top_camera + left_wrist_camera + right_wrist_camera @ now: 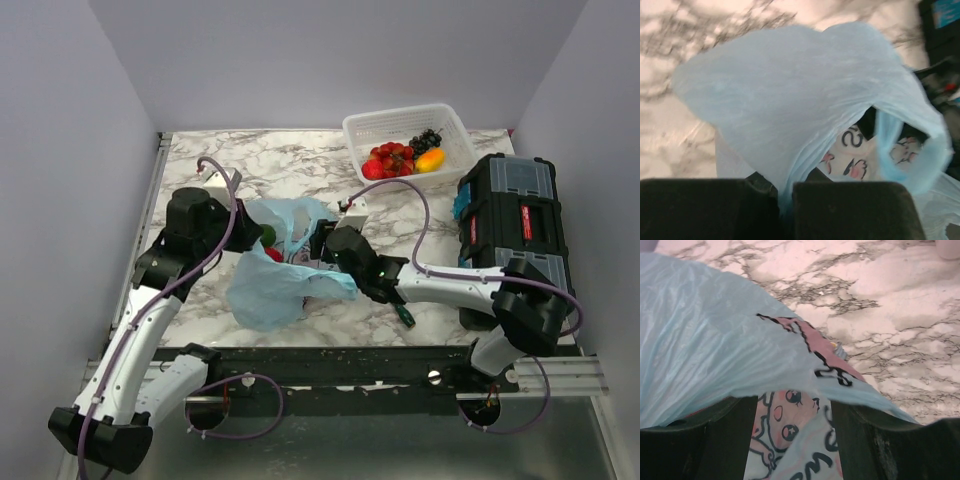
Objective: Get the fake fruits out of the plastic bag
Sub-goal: Adjust the plastic bag at the center of the board.
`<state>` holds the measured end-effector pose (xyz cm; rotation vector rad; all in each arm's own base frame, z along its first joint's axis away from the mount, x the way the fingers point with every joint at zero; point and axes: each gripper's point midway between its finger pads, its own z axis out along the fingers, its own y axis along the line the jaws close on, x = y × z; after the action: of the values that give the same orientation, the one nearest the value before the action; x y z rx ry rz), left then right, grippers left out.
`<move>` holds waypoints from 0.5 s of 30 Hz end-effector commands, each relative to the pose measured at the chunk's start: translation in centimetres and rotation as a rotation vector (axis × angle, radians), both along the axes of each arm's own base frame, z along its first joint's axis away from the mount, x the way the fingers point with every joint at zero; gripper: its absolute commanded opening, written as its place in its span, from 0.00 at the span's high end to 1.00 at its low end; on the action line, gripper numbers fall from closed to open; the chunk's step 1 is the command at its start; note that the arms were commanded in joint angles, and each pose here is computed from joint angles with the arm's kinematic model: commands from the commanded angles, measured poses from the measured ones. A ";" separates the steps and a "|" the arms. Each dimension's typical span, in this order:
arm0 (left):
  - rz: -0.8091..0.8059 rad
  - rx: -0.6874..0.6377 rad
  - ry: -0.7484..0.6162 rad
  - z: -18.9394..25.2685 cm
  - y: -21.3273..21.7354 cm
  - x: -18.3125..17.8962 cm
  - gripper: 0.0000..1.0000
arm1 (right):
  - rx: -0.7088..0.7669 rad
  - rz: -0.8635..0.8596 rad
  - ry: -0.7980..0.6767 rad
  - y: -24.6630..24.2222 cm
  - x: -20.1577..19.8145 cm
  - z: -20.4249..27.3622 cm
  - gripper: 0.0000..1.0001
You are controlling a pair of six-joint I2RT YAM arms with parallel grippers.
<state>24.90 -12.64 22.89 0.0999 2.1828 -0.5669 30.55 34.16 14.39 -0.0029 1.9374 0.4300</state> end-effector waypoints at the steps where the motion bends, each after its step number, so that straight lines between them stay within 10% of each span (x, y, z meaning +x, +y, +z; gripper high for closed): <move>1: -0.326 -0.150 -0.244 7.8 -4.4 -2.3 1.00 | 0.013 0.209 0.022 2.1 -2.9 1.1 0.37; 8: -0.204 -0.012 -0.070 -1.3 -1.2 -3.9 1.00 | 0.161 0.562 0.078 6.5 -8.0 0.9 0.30; 15: -0.203 0.045 0.007 -5.0 -0.7 -3.7 1.00 | 0.015 0.472 0.122 7.1 -5.7 -2.4 0.16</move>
<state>21.15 -13.78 19.08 0.3130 2.1826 -0.6708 24.08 40.47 13.19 -0.3979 2.0168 0.8512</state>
